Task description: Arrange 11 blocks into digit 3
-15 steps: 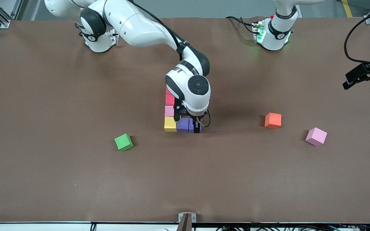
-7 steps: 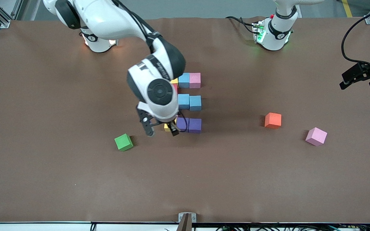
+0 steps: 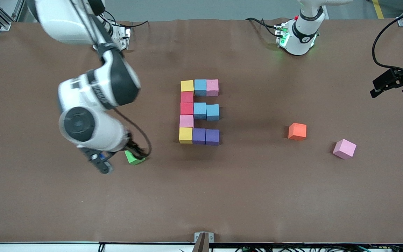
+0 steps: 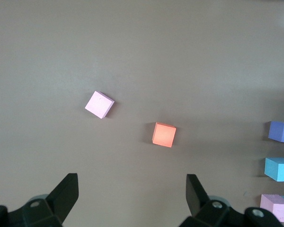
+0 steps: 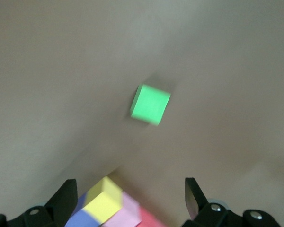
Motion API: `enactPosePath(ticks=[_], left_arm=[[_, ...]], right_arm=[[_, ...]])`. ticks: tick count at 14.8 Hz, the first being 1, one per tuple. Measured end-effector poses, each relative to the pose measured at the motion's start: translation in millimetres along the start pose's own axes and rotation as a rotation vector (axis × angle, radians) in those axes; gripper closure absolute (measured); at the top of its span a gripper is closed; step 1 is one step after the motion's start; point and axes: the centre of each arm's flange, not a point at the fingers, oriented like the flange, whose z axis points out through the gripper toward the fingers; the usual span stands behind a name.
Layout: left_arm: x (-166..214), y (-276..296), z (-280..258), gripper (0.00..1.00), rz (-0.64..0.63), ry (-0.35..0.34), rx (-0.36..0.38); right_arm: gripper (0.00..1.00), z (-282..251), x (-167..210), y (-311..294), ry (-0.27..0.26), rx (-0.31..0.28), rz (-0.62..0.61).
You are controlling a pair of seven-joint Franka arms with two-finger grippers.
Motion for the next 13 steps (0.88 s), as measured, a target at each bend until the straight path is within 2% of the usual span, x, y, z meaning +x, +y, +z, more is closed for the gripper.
enactPosePath(ticks=[3, 5, 7, 9, 13], left_arm=[[0.0, 0.0, 0.0, 0.00, 0.000, 0.000, 0.000], [0.0, 0.0, -0.4, 0.00, 0.000, 0.001, 0.000], [0.1, 0.0, -0.8, 0.00, 0.000, 0.002, 0.000], [0.1, 0.0, -1.0, 0.00, 0.000, 0.002, 0.000], [0.1, 0.1, -1.3, 0.00, 0.000, 0.003, 0.000]], right_arm=[[0.00, -16.8, 60.4, 63.8, -0.021, 0.013, -0.189], [0.00, -26.6, 83.7, 100.6, -0.021, 0.011, -0.303], [0.00, -33.5, 96.8, 131.3, -0.006, -0.018, -0.405], [0.00, -37.2, 106.5, 158.0, 0.002, -0.021, -0.486], [0.00, -37.2, 123.6, 210.4, 0.049, -0.040, -0.583]])
